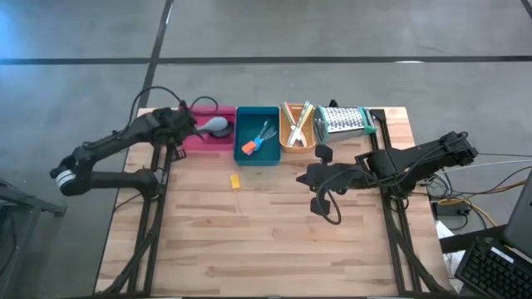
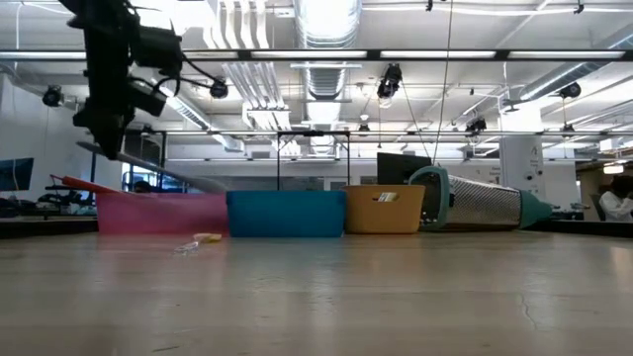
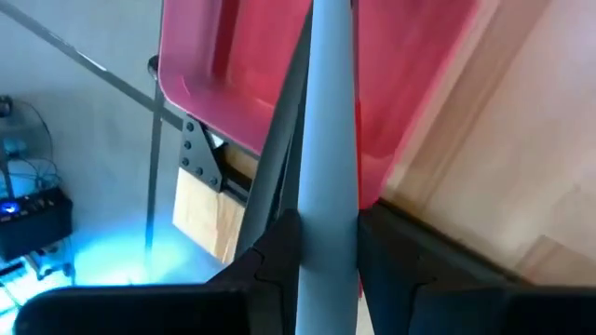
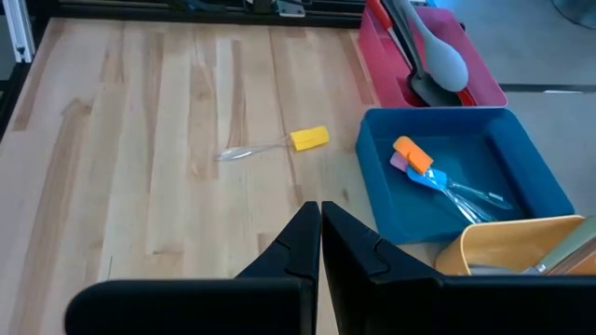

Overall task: Pick & Place Kitchen Items
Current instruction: Put the gray spoon into the pink bin, then put the yellow spatula into the blue bin

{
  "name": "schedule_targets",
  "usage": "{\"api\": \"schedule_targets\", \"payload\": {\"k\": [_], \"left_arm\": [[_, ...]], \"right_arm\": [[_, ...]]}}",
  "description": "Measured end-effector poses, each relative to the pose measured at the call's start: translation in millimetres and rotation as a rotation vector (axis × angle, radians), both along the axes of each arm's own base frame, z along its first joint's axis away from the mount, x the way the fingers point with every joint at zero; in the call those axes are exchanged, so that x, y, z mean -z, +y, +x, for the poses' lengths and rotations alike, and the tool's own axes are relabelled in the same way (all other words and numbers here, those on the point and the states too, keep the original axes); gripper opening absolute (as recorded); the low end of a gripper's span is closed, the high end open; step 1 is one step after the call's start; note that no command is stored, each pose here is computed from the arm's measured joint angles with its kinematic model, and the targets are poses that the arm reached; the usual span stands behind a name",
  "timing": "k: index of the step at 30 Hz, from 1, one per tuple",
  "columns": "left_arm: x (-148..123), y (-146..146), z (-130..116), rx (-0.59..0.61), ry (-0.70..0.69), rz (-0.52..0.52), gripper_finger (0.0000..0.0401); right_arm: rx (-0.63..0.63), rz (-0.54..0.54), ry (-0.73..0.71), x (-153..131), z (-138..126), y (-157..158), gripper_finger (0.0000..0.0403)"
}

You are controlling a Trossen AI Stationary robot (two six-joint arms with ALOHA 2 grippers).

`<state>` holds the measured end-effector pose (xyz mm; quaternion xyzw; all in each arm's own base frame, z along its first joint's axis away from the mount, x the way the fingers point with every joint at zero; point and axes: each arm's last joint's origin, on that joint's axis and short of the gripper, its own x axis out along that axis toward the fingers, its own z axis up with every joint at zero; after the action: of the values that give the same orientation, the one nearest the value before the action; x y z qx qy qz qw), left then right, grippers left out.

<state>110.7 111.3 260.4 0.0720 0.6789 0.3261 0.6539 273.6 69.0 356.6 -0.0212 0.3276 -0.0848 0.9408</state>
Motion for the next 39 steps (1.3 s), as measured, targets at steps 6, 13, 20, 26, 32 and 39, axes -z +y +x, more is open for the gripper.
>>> {"api": "schedule_targets", "payload": {"k": [6, 13, 20, 26, 32, 39], "left_arm": [[18, 15, 4, -0.040, 0.006, -0.040, 0.0084], [36, 31, 11, -0.077, 0.061, -0.065, 0.0084], [39, 37, 16, -0.094, 0.066, -0.073, 0.0179], [29, 37, 15, -0.109, 0.060, -0.042, 0.0277], [14, 33, 11, -0.144, 0.050, -0.034, 0.0293], [-12, 20, 11, -0.250, -0.251, -0.222, 0.0295]], "right_arm": [[-0.001, -0.002, 0.000, 0, 0, 0, 0.0008], [-0.001, -0.002, 0.000, 0, 0, 0, 0.0008], [0.000, 0.001, 0.000, 0, 0, 0, 0.0008], [0.000, 0.001, 0.000, 0, 0, 0, 0.0008], [0.000, 0.001, 0.002, 1, 0, 0, 0.0008], [-0.001, 0.003, -0.005, 4, 1, 1, 0.0008]]}}
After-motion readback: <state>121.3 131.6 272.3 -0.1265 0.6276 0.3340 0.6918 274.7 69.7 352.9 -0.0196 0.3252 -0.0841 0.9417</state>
